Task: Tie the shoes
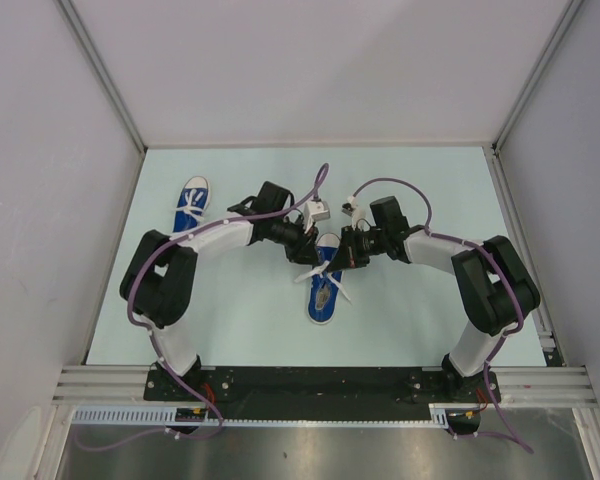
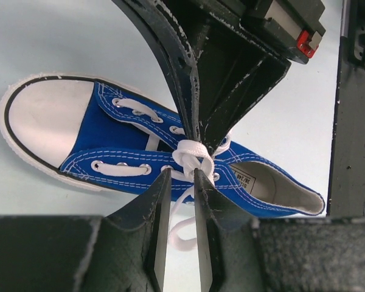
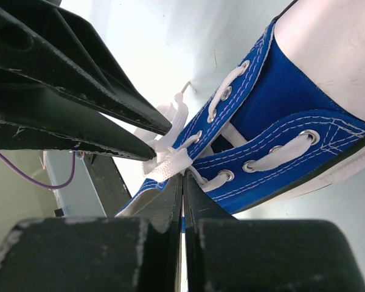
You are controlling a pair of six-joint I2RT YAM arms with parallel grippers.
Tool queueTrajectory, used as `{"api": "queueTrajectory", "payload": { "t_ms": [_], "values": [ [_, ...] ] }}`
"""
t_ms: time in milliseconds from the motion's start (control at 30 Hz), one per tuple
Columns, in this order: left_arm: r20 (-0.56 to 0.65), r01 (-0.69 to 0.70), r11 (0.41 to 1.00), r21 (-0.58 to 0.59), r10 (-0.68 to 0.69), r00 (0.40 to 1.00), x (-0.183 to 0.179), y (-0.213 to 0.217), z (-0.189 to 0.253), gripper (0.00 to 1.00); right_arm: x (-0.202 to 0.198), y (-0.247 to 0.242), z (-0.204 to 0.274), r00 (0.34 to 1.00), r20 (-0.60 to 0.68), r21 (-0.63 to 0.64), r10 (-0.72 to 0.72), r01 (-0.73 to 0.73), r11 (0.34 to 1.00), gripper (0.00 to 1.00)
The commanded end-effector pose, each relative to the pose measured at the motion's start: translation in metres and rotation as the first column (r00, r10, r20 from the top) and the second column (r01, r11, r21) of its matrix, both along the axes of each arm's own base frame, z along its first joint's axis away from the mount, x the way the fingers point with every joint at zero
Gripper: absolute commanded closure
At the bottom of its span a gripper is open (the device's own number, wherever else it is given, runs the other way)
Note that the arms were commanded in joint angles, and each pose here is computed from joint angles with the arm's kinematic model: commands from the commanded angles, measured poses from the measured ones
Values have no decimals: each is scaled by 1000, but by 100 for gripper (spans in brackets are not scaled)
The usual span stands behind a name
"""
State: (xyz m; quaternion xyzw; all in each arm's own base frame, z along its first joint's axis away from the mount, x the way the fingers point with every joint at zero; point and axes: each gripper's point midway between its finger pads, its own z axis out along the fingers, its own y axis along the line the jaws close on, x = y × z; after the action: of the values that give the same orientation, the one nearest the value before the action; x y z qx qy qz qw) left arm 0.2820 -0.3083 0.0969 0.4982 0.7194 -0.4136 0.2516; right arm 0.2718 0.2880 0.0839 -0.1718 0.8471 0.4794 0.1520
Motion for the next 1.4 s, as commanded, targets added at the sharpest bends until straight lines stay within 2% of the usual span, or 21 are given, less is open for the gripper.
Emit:
{"api": "queueTrajectory", "payload": {
  "t_ms": [0,567,967,1167,1200,1300,1367],
  "values": [
    [15,42,998,-55,-41,999,2,-13,16,74,6,9,15,999,45,30,15,-16,999,100],
    [5,82,992,-100,-82,997,-6,-22,24,64,10,13,20,997,76,53,18,-22,998,100],
    [25,55,998,-41,-54,998,2,-18,12,68,9,7,26,997,78,64,28,-33,997,100],
    [47,52,998,-44,-50,998,5,-18,16,84,6,3,25,998,58,58,31,-34,998,100],
    [49,52,997,-48,-50,998,5,-18,17,90,6,2,25,998,62,56,33,-36,998,100],
    [73,52,997,-63,-48,996,8,-19,24,100,4,1,25,997,65,50,38,-41,998,100],
    [88,53,996,-73,-46,995,11,-20,29,100,4,1,24,997,62,47,37,-40,998,100]
  ]
}}
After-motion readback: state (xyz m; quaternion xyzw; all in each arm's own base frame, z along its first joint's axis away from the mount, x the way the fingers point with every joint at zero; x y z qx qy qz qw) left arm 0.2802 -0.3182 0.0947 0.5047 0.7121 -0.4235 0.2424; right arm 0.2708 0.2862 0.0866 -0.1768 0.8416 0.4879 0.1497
